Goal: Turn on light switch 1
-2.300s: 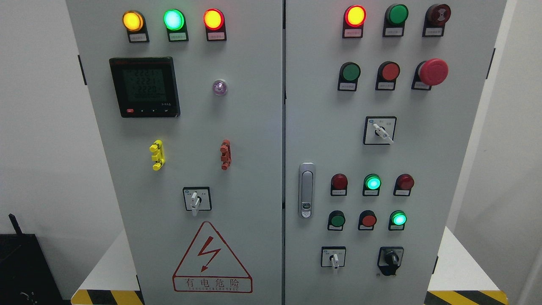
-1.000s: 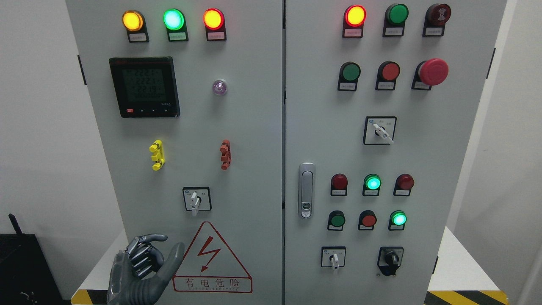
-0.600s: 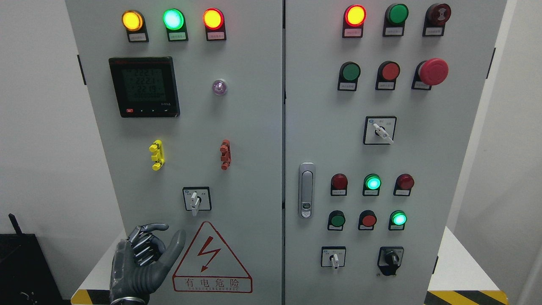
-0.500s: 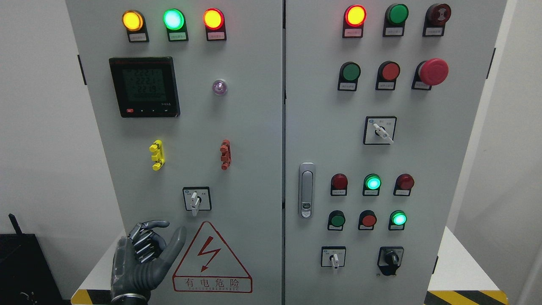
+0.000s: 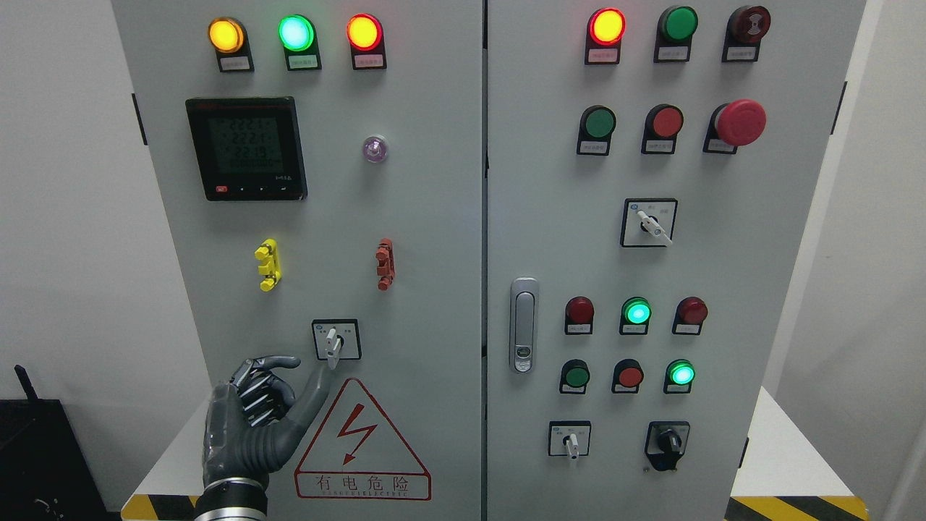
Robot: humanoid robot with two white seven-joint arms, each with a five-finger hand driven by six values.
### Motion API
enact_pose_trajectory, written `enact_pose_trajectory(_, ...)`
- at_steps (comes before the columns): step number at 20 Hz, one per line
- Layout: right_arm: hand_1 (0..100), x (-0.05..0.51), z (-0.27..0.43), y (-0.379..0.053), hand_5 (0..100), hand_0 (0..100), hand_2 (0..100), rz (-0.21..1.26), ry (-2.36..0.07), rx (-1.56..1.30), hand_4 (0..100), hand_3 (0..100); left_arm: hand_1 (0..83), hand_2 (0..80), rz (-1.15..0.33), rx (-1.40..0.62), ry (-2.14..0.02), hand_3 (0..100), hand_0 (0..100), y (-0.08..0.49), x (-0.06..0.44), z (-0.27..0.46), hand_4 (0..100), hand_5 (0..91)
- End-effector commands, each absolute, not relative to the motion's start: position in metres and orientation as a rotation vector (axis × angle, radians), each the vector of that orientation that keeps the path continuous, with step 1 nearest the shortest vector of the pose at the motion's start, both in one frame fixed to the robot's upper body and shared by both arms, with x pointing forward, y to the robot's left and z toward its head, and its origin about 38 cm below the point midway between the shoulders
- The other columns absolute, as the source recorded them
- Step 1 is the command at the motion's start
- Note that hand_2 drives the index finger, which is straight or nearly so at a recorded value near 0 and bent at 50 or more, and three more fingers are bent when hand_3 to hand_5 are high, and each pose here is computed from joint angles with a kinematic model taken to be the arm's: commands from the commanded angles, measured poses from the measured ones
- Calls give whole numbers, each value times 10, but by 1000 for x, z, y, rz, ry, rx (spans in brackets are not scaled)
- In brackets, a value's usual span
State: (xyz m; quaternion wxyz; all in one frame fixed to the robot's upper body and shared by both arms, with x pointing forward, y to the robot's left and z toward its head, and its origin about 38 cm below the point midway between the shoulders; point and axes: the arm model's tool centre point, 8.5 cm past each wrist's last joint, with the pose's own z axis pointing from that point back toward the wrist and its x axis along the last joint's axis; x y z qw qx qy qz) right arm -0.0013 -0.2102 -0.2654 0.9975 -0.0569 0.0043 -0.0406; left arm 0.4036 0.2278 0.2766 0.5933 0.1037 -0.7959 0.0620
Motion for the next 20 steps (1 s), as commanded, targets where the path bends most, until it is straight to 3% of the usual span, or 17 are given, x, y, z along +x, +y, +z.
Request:
enact_pose_trajectory(1, 0, -1, -265, -210, 0, 307, 0, -81, 9, -114, 0, 0, 718, 498, 124, 216, -1829, 906, 0, 213, 410, 276, 950, 883)
enact_pose_trajectory(14, 0, -1, -265, -210, 0, 307, 0, -81, 9, -114, 0, 0, 711, 515, 116, 260, -1816, 903, 0, 214, 414, 282, 950, 887)
enact_pose_trajectory(20, 0, -1, -265, -210, 0, 307, 0, -81, 9, -114, 0, 0, 659, 546, 119, 281, -1806, 925, 0, 213, 415, 280, 929, 886)
